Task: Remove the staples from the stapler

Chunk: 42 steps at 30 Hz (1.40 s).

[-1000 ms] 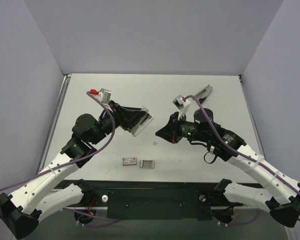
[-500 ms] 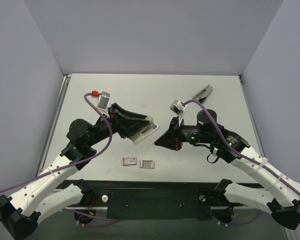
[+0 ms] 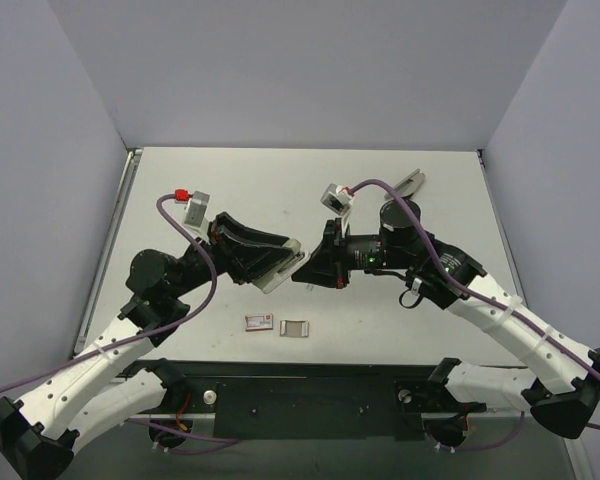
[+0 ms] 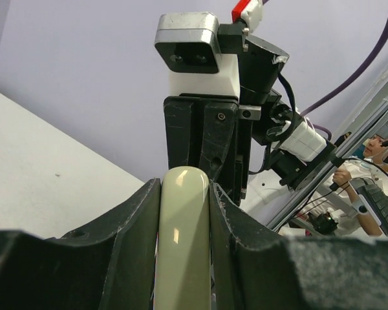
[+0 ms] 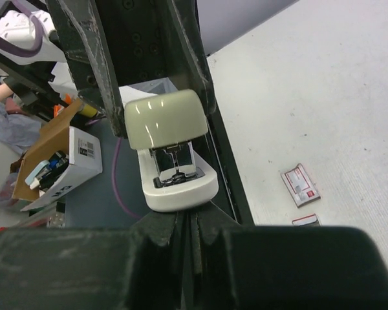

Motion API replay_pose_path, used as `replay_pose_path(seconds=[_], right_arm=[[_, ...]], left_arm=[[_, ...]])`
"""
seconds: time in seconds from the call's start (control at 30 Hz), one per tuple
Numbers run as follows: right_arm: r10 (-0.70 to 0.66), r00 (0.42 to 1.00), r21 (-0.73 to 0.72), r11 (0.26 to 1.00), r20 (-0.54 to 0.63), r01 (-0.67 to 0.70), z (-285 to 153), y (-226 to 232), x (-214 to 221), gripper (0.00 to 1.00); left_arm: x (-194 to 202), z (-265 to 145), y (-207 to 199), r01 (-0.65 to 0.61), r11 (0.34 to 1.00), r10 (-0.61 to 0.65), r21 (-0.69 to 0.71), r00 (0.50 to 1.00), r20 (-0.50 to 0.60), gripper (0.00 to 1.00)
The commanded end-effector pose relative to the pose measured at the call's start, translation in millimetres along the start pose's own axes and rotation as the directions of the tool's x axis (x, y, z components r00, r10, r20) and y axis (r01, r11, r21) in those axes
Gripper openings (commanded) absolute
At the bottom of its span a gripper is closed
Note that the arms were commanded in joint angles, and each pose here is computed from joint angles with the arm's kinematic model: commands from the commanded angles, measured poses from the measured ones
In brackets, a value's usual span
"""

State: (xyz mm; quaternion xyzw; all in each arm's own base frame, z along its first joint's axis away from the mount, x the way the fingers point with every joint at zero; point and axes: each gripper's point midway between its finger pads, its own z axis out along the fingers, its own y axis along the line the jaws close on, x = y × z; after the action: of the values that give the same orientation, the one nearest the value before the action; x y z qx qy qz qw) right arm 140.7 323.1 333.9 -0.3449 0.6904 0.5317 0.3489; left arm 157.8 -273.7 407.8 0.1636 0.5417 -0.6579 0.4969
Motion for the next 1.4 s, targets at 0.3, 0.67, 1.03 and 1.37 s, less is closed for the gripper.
replay_pose_path(seconds=[0.3, 0.67, 1.03, 1.37], right_arm=[[-0.160, 0.983, -0.152, 0.973, 0.088, 0.172, 32, 35, -80, 0.00], [-0.166, 0.985, -0.175, 0.969, 0.055, 0.173, 38, 33, -85, 0.00], [-0.104, 0.991, -0.024, 0.994, 0.085, 0.106, -2, -3, -58, 0.00], [-0.023, 0.988, 0.107, 0.994, 0.151, 0.006, -35, -36, -44, 0.00]], left_arm=[[41, -19, -41, -0.016, 0.964, 0.068, 0.265, 0.980, -0.185, 0.00], [59, -20, -35, -0.020, 0.960, 0.094, 0.281, 0.963, -0.251, 0.00], [28, -3, -10, -0.143, 0.984, 0.156, 0.103, 0.979, -0.133, 0.00], [2, 8, 12, -0.208, 0.977, 0.205, -0.047, 0.977, -0.062, 0.00]])
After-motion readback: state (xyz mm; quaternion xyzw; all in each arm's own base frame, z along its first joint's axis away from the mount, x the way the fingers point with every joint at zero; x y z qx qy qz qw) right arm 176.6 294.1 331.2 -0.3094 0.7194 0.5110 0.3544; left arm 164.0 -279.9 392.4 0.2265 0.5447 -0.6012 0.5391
